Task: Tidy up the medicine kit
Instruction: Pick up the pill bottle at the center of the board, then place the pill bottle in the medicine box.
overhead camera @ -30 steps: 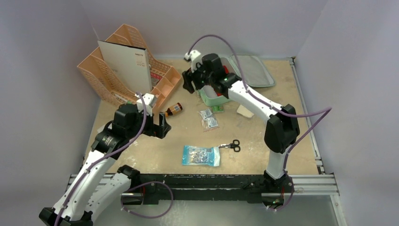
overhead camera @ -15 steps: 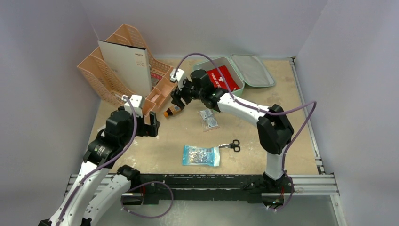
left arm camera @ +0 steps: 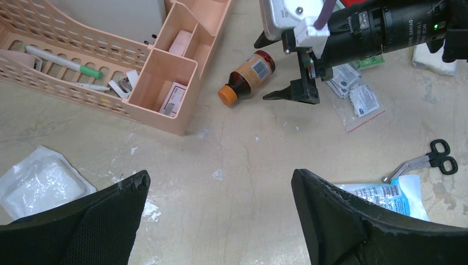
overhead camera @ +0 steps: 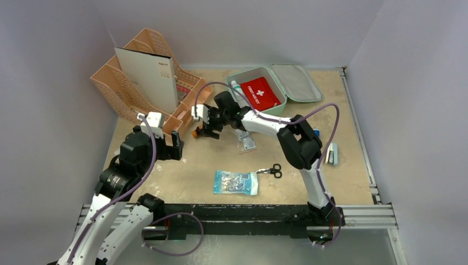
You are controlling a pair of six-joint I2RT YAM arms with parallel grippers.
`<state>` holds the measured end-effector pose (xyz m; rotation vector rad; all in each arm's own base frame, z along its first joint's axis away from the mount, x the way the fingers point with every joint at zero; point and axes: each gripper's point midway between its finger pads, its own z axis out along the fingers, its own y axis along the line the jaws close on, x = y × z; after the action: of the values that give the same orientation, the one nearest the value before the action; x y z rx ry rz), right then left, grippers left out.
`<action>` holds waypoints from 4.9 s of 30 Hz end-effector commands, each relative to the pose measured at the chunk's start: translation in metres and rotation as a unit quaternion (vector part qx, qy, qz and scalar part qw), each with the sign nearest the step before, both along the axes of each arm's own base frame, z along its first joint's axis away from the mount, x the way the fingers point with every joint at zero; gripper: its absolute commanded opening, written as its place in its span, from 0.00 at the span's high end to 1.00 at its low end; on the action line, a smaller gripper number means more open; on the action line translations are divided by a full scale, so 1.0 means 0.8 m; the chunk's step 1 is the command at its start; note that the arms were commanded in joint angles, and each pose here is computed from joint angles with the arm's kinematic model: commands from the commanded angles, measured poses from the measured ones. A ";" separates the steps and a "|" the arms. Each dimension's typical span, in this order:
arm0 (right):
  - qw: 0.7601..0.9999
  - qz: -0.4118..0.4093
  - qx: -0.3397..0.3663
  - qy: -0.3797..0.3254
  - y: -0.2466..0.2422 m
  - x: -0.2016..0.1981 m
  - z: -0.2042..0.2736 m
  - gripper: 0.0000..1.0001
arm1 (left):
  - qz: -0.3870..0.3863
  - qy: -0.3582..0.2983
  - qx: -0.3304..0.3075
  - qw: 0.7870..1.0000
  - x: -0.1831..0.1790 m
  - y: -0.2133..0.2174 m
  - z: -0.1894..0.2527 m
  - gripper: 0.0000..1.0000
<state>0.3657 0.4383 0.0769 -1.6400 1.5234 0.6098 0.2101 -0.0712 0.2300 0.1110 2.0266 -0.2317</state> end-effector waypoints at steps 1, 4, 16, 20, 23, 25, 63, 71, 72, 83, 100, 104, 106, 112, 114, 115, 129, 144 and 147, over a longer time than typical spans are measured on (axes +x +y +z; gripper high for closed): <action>0.996 0.065 -0.010 -0.054 0.009 0.005 0.018 0.19 | 0.008 -0.017 -0.004 1.000 0.003 0.003 0.018 0.01; 0.995 0.072 -0.026 -0.058 0.006 0.007 0.007 0.19 | 0.010 -0.018 -0.004 1.000 0.004 0.003 0.019 0.01; 0.992 0.072 -0.068 -0.076 0.002 0.025 -0.021 0.24 | 0.010 -0.016 -0.003 1.000 0.004 0.003 0.017 0.01; 0.991 0.076 -0.076 -0.077 0.004 0.025 -0.031 0.26 | 0.011 -0.018 -0.003 1.000 0.004 0.004 0.018 0.01; 0.991 0.076 -0.082 -0.078 0.002 0.026 -0.036 0.33 | 0.014 -0.019 -0.002 1.000 0.003 0.006 0.018 0.01; 0.991 0.076 -0.079 -0.077 0.003 0.024 -0.034 0.42 | 0.015 -0.019 -0.002 1.000 0.003 0.006 0.019 0.01; 0.928 -0.356 0.103 0.049 -0.120 0.082 0.166 0.69 | 0.010 -0.016 0.002 1.000 0.004 0.005 0.017 0.01; 0.864 -0.498 0.029 0.068 -0.231 0.118 0.131 0.66 | 0.011 -0.015 0.003 1.000 0.005 0.005 0.016 0.02; 0.860 -0.506 0.019 0.072 -0.239 0.119 0.127 0.65 | 0.009 -0.014 0.003 1.000 0.004 0.004 0.015 0.02; 0.832 -0.542 0.000 0.117 -0.250 0.131 0.093 0.64 | 0.006 -0.008 0.005 1.000 0.006 0.002 0.012 0.02; 0.809 -0.563 0.015 0.169 -0.226 0.149 0.047 0.64 | -0.005 -0.011 -0.004 1.000 0.005 -0.003 0.013 0.02; 0.809 -0.558 0.019 0.184 -0.219 0.149 0.036 0.64 | -0.006 -0.005 -0.001 1.000 0.005 -0.004 0.012 0.02; 0.807 -0.559 0.019 0.190 -0.217 0.148 0.030 0.63 | -0.006 -0.006 -0.002 1.000 0.004 -0.004 0.013 0.02; 0.808 -0.553 0.009 0.200 -0.212 0.150 0.013 0.62 | -0.005 -0.009 -0.004 1.000 0.004 -0.003 0.013 0.02; 0.808 -0.554 0.007 0.201 -0.211 0.151 0.009 0.60 | -0.006 -0.008 -0.003 1.000 0.004 -0.004 0.013 0.02; 0.808 -0.554 0.006 0.201 -0.211 0.152 0.007 0.60 | -0.006 -0.007 -0.003 1.000 0.004 -0.004 0.013 0.02; 0.815 -0.544 0.023 0.199 -0.200 0.164 0.003 0.52 | -0.006 -0.006 -0.003 1.000 0.004 -0.004 0.012 0.02; 0.829 -0.527 0.059 0.179 -0.199 0.158 0.081 0.26 | -0.008 -0.005 -0.005 1.000 0.003 -0.005 0.012 0.02; 0.832 -0.521 0.070 0.177 -0.201 0.148 0.106 0.24 | -0.009 -0.005 -0.006 1.000 0.003 -0.006 0.012 0.02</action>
<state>0.4899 0.2700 0.0897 -0.3853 2.3885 0.2939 0.2109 -0.0734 0.2242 0.1223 2.0549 -0.2325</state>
